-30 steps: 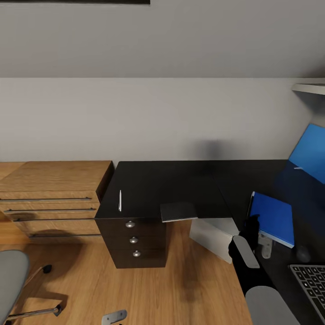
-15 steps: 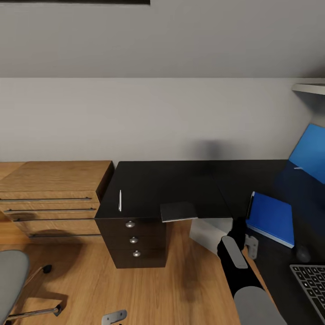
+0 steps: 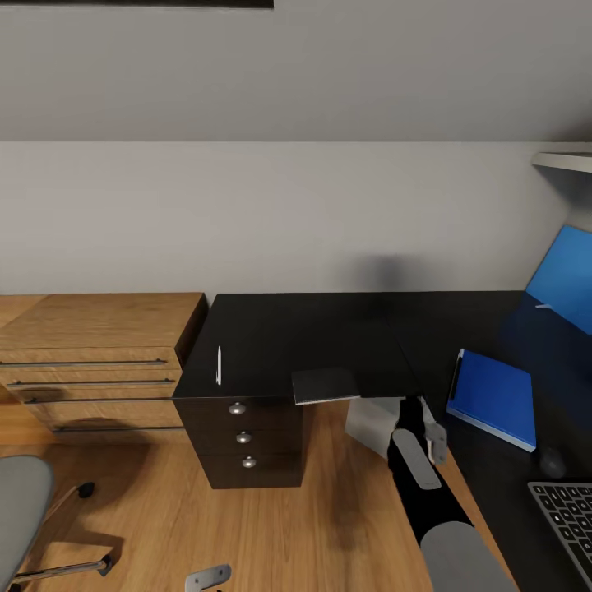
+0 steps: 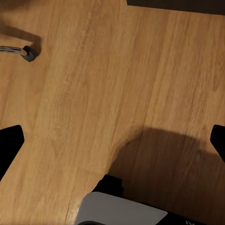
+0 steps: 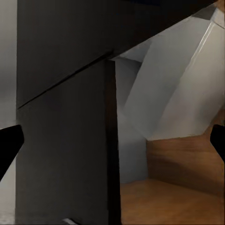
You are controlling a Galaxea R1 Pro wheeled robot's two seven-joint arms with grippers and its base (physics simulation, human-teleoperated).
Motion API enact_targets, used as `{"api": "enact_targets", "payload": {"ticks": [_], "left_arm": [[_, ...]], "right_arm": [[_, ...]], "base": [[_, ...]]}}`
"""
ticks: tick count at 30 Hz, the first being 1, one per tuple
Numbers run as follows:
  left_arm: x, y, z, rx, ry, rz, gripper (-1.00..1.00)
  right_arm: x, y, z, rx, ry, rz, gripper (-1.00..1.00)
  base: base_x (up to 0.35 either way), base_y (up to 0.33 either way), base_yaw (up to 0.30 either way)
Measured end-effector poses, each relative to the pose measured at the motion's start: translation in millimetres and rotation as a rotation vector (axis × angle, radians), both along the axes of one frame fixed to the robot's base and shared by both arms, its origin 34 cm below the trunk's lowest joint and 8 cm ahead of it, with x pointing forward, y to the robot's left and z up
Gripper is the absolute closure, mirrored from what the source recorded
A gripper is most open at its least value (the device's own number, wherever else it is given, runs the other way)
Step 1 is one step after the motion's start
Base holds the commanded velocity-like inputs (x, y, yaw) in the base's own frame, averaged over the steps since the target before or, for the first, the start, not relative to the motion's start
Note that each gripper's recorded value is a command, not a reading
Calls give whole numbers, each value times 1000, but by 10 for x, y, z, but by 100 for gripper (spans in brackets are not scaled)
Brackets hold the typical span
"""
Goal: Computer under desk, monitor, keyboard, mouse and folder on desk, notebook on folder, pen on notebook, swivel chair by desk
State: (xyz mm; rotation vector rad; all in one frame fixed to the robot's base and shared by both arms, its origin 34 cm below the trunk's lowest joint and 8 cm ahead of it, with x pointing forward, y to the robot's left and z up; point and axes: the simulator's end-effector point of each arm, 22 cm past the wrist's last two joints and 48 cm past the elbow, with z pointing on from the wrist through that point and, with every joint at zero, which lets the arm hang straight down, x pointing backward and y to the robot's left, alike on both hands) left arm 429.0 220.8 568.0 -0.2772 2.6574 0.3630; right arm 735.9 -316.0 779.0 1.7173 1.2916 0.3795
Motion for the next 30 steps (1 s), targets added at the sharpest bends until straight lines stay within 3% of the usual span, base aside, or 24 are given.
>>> {"api": "enact_targets", "payload": {"ticks": [4, 6, 10, 16, 23, 30], "left_arm": [[-1, 4, -1, 0, 0, 1, -100], [-2, 9, -1, 1, 1, 1, -100], [0, 12, -1, 1, 0, 1, -100], [2, 14, 0, 2, 0, 1, -100], [6, 14, 2, 4, -2, -3, -100], [2, 11, 1, 2, -1, -1, -100]], "right_arm": [[123, 319, -44, 26, 18, 152, -100], [183, 547, -82, 51, 30, 264, -100], [216, 750, -102, 78, 34, 354, -100], [161, 899, -146, 80, 8, 400, -100], [112, 925, -137, 52, -68, 431, -100], [70, 981, -190, 54, -84, 451, -100]], "base": [[0, 0, 0], [0, 0, 0], [0, 0, 0], [0, 0, 0], [0, 0, 0], [0, 0, 0]]}}
